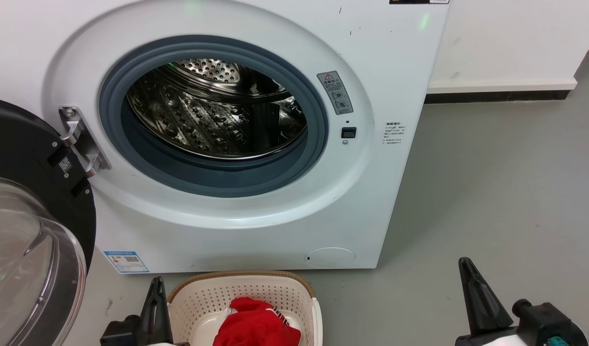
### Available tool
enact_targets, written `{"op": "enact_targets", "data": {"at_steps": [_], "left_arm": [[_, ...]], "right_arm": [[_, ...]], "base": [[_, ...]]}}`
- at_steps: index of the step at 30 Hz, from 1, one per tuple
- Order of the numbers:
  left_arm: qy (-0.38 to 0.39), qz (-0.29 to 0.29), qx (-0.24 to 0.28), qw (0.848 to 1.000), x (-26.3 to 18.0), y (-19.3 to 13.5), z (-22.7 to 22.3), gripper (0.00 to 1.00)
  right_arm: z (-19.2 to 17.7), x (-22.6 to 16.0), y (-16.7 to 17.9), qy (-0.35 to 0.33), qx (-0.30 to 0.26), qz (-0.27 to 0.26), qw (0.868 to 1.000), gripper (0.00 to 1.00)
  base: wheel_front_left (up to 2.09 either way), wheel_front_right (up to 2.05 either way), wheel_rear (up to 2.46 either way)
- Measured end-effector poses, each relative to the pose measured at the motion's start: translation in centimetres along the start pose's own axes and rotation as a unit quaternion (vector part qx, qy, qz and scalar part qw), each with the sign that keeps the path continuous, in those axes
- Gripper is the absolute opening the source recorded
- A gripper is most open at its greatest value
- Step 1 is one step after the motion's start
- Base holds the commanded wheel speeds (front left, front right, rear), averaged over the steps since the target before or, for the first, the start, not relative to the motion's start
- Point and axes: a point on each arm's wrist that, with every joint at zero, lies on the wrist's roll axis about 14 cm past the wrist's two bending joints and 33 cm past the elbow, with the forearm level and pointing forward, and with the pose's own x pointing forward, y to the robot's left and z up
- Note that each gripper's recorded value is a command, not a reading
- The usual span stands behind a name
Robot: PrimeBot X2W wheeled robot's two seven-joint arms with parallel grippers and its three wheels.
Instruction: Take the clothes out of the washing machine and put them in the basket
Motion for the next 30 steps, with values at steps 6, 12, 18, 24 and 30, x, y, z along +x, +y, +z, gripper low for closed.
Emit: {"op": "enact_targets", "data": {"at_steps": [6, 12, 18, 24, 30], "left_arm": [[0.022, 0.011, -0.061, 0.998, 0.1, 0.5, -0.7, 0.00], [0.038, 0.021, -0.130, 0.991, 0.5, 0.9, -1.0, 0.00], [0.049, 0.027, -0.184, 0.981, 0.7, 1.1, -1.3, 0.00], [0.055, 0.029, -0.235, 0.970, 1.1, 1.1, -1.3, 0.00], [0.058, 0.030, -0.283, 0.957, 1.5, 1.2, -1.2, 0.00]], "right_arm": [[-0.4, 0.0, -0.6, 0.007, 0.063, -0.016, 0.998, 0.00], [-0.7, 0.3, -1.3, 0.012, 0.129, -0.032, 0.991, 0.00], [-0.8, 0.6, -1.8, 0.013, 0.182, -0.044, 0.982, 0.00], [-0.8, 1.0, -2.2, 0.012, 0.231, -0.054, 0.972, 0.00], [-0.7, 1.4, -2.6, 0.011, 0.275, -0.060, 0.960, 0.00]], "base": [[0.00, 0.00, 0.00], [0.00, 0.00, 0.00], [0.00, 0.00, 0.00], [0.00, 0.00, 0.00], [0.00, 0.00, 0.00]]}}
